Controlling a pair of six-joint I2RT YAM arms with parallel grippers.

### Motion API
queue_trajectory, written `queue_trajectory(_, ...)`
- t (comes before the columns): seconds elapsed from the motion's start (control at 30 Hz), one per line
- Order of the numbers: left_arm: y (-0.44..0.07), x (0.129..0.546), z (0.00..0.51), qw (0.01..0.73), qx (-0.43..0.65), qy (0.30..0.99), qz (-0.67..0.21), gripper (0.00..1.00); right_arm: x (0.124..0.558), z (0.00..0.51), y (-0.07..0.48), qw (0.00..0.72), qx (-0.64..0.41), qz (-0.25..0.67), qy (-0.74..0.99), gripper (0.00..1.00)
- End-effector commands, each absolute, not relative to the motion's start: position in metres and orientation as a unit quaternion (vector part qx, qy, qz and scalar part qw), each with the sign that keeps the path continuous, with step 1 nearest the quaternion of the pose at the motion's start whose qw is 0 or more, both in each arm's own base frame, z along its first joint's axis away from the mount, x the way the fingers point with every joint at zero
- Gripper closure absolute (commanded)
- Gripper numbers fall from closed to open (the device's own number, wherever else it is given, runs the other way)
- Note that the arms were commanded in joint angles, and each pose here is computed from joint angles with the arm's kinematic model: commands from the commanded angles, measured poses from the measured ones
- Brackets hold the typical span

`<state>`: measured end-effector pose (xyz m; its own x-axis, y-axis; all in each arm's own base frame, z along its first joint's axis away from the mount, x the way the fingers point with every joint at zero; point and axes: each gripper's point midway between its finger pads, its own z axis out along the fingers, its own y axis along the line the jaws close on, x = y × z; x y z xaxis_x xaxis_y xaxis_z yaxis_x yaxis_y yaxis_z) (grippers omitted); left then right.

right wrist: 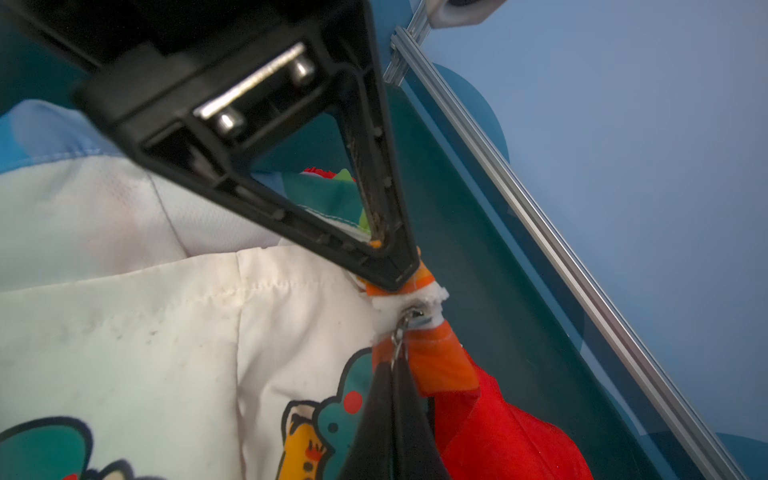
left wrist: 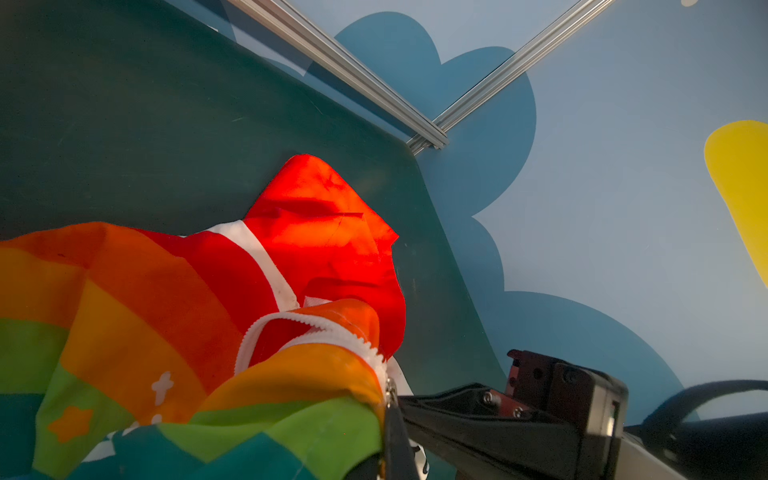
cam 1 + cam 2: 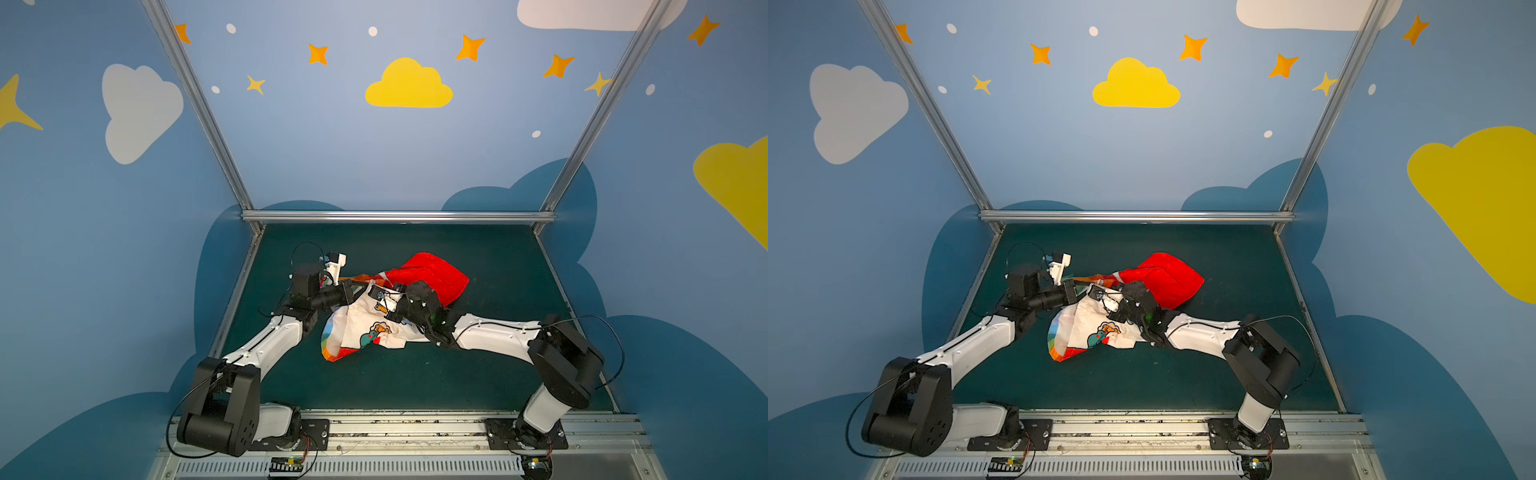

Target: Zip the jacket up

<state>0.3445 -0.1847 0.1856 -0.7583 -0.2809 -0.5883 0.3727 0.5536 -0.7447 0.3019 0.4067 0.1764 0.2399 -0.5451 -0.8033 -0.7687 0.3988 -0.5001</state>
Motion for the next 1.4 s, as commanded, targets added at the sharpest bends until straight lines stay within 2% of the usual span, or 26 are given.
queue_trajectory(0.0,-0.184,0.341,0.186,0.352,0.037,0.808,-0.471,0.97,0.302,0.195,0.408,0.581,-0.531,0.112,0.606,1.00)
queue_trajectory(0.27,-0.182,0.335,0.181,0.360,0.051,0.814,-0.454,0.97,0.293,0.209,0.405,0.556,-0.522,0.172,0.624,1.00)
queue_trajectory(0.7,-0.181,0.317,0.181,0.375,0.089,0.823,-0.418,0.97,0.307,0.218,0.395,0.510,-0.473,0.236,0.679,1.00)
queue_trajectory(0.97,-0.183,0.301,0.182,0.365,0.114,0.830,-0.406,0.97,0.336,0.228,0.385,0.534,-0.422,0.186,0.709,1.00)
queue_trajectory(1.2,-0.187,0.298,0.217,0.391,0.145,0.810,-0.412,0.97,0.378,0.255,0.369,0.555,-0.374,0.139,0.730,1.00)
queue_trajectory(1.3,-0.190,0.310,0.246,0.415,0.184,0.797,-0.398,0.97,0.411,0.286,0.348,0.582,-0.354,0.094,0.726,1.00)
queue_trajectory(1.37,-0.194,0.323,0.273,0.425,0.216,0.787,-0.391,0.97,0.434,0.327,0.327,0.605,-0.333,0.060,0.721,1.00)
